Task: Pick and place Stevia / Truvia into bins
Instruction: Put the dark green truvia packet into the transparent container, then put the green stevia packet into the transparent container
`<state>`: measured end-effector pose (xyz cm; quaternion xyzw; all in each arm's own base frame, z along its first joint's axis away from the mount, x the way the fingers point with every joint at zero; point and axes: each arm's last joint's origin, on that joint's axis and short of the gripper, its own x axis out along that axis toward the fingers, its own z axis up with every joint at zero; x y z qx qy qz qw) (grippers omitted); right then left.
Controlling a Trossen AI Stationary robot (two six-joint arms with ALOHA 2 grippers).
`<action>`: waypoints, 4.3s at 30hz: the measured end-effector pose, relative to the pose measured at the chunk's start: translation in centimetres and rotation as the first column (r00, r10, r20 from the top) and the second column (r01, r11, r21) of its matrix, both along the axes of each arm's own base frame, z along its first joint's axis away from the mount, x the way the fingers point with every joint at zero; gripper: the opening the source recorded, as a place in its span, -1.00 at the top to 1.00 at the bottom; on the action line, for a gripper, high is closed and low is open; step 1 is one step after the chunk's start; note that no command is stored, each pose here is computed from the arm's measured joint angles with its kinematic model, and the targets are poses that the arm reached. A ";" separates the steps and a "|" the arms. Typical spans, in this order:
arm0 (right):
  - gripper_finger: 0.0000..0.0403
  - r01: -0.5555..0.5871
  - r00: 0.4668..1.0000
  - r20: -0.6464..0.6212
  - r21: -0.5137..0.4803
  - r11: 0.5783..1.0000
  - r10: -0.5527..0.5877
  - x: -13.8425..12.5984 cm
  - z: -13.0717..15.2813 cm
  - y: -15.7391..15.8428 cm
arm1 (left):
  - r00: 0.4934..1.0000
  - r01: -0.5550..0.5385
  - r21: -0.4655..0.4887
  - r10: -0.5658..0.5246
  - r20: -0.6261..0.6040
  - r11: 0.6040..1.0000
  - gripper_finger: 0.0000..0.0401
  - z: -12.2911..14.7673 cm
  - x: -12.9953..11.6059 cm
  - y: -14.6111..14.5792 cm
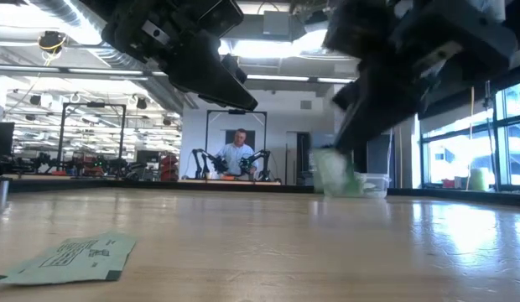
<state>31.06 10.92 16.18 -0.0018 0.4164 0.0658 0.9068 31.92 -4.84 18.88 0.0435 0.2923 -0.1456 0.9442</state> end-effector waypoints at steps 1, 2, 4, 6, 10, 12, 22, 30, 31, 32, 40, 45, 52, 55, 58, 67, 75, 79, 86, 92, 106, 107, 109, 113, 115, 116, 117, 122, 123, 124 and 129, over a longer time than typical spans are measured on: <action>1.00 0.019 1.000 -0.003 -0.019 1.000 -0.019 -0.5 0.9 -0.4 | 1.000 0.000 0.000 0.000 0.000 1.000 0.75 0.0 0.0 0.0; 1.00 0.041 0.999 0.009 -0.034 0.999 -0.041 -1.0 1.9 -0.8 | 1.000 0.000 0.000 0.000 0.000 1.000 0.75 0.0 0.0 0.0; 1.00 0.111 0.993 0.055 -0.071 0.991 -0.107 -1.9 4.1 -1.9 | 1.000 0.000 0.001 0.000 -0.007 1.000 0.75 0.0 0.0 0.0; 1.00 0.219 0.973 0.097 -0.112 0.969 -0.209 -3.1 6.2 -3.4 | 1.000 -0.001 0.002 0.001 -0.012 1.000 0.75 -0.1 -0.1 0.0; 1.00 0.459 0.886 0.165 -0.166 0.873 -0.434 -5.7 9.4 -7.4 | 1.000 0.004 0.008 -0.004 -0.014 1.000 0.75 -0.1 -0.1 0.0; 1.00 0.545 0.836 0.174 -0.150 0.825 -0.520 -6.8 10.4 -9.5 | 1.000 0.010 0.017 -0.010 -0.011 1.000 0.75 -0.1 -0.1 0.0; 1.00 0.766 0.641 0.082 -0.127 0.630 -0.763 -8.7 10.2 -19.0 | 1.000 0.018 0.029 -0.018 -0.010 0.999 0.75 -0.1 -0.1 0.1; 1.00 0.830 0.538 -0.018 -0.159 0.534 -0.842 -8.5 6.9 -25.1 | 1.000 0.019 0.029 -0.018 -0.010 0.999 0.75 -0.1 -0.1 0.1; 1.00 0.828 0.545 -0.028 -0.143 0.543 -0.838 -8.4 6.5 -25.8 | 1.000 0.019 0.029 -0.018 -0.011 0.999 0.75 -0.1 -0.1 0.1; 1.00 0.827 0.548 -0.033 -0.131 0.547 -0.836 -8.3 6.1 -26.4 | 1.000 0.019 0.030 -0.018 -0.012 0.999 0.75 -0.2 -0.1 0.1; 1.00 0.842 0.513 -0.115 -0.125 0.524 -0.851 -8.0 3.0 -29.1 | 1.000 0.015 0.025 -0.014 -0.022 1.000 0.75 -0.2 -0.1 0.1; 0.96 0.835 0.514 -0.169 -0.126 0.536 -0.841 -7.7 1.6 -29.4 | 0.999 0.014 0.025 -0.014 -0.034 1.000 0.75 -0.3 -0.2 0.1; 0.80 0.829 0.519 -0.178 -0.135 0.543 -0.836 -7.7 1.4 -29.4 | 0.999 0.014 0.025 -0.013 -0.034 1.000 0.75 -0.3 -0.2 0.1; 0.64 0.821 0.529 -0.172 -0.141 0.553 -0.831 -7.8 1.6 -29.4 | 0.999 0.014 0.025 -0.013 -0.034 1.000 0.75 -0.3 -0.2 0.1; 0.44 0.830 0.512 -0.158 -0.163 0.534 -0.844 -7.9 2.0 -29.4 | 0.999 0.014 0.025 -0.013 -0.034 1.000 0.75 -0.3 -0.2 0.1; 0.18 0.795 0.594 -0.017 -0.141 0.590 -0.804 -7.4 6.5 -26.3 | 0.990 0.141 0.051 -0.140 -0.015 0.989 0.75 -0.3 -0.3 -0.5; 0.18 0.632 0.774 0.069 -0.026 0.775 -0.629 -5.0 7.6 -17.4 | 0.972 0.233 -0.010 -0.233 -0.025 0.972 0.69 -0.3 -0.9 -3.1; 0.18 0.540 0.833 0.126 0.023 0.841 -0.539 -4.0 7.6 -13.6 | 0.962 0.272 -0.021 -0.272 -0.027 0.962 0.51 -0.2 -1.3 -4.6; 0.18 0.442 0.866 0.220 0.087 0.893 -0.450 -3.4 8.6 -10.2 | 0.955 0.293 -0.014 -0.293 -0.050 0.956 0.41 -0.7 -2.1 -7.3; 0.18 0.439 0.860 0.241 0.097 0.893 -0.449 -3.2 8.7 -10.1 | 0.952 0.276 -0.060 -0.281 -0.121 0.959 0.48 -2.8 -2.0 -8.9; 0.18 0.459 0.840 0.248 0.148 0.876 -0.482 -3.1 8.9 -10.1 | 0.938 0.280 0.057 -0.261 -0.230 0.958 0.49 -6.4 -0.5 -11.8; 0.18 0.459 0.840 0.248 0.147 0.876 -0.482 -3.1 8.9 -10.1 | 0.936 0.278 0.069 -0.254 -0.244 0.958 0.50 -6.7 -0.5 -11.8; 0.18 0.459 0.841 0.248 0.147 0.876 -0.482 -3.1 8.9 -10.1 | 0.932 0.264 0.091 -0.230 -0.281 0.960 0.51 -7.2 -0.6 -11.8; 0.18 0.458 0.842 0.246 0.147 0.877 -0.480 -3.1 8.9 -10.1 | 0.925 0.238 0.097 -0.195 -0.326 0.966 0.53 -7.5 -0.8 -11.7; 0.18 0.457 0.842 0.245 0.146 0.877 -0.480 -3.1 8.9 -10.1 | 0.922 0.234 0.098 -0.189 -0.337 0.967 0.55 -7.6 -0.9 -11.7; 0.18 0.457 0.843 0.245 0.146 0.877 -0.480 -3.1 8.9 -10.1 | 0.921 0.236 0.100 -0.190 -0.340 0.967 0.56 -7.6 -0.9 -11.7; 0.18 0.457 0.843 0.243 0.145 0.877 -0.480 -3.1 8.8 -10.1 | 0.920 0.239 0.103 -0.191 -0.343 0.966 0.57 -7.6 -1.0 -11.8; 0.18 0.457 0.844 0.242 0.142 0.878 -0.479 -3.1 8.8 -10.1 | 0.904 0.253 0.114 -0.192 -0.381 0.961 0.65 -7.9 -1.4 -11.8; 0.18 0.457 0.845 0.241 0.141 0.878 -0.478 -3.1 8.8 -10.1 | 0.899 0.249 0.107 -0.189 -0.396 0.963 0.66 -7.9 -1.5 -11.7; 0.18 0.457 0.845 0.239 0.140 0.878 -0.478 -3.2 8.8 -10.1 | 0.896 0.241 0.101 -0.182 -0.405 0.965 0.67 -8.0 -1.5 -11.7; 0.18 0.456 0.847 0.237 0.135 0.880 -0.475 -3.2 8.8 -10.1 | 0.891 0.230 0.089 -0.174 -0.420 0.969 0.72 -8.0 -1.6 -11.7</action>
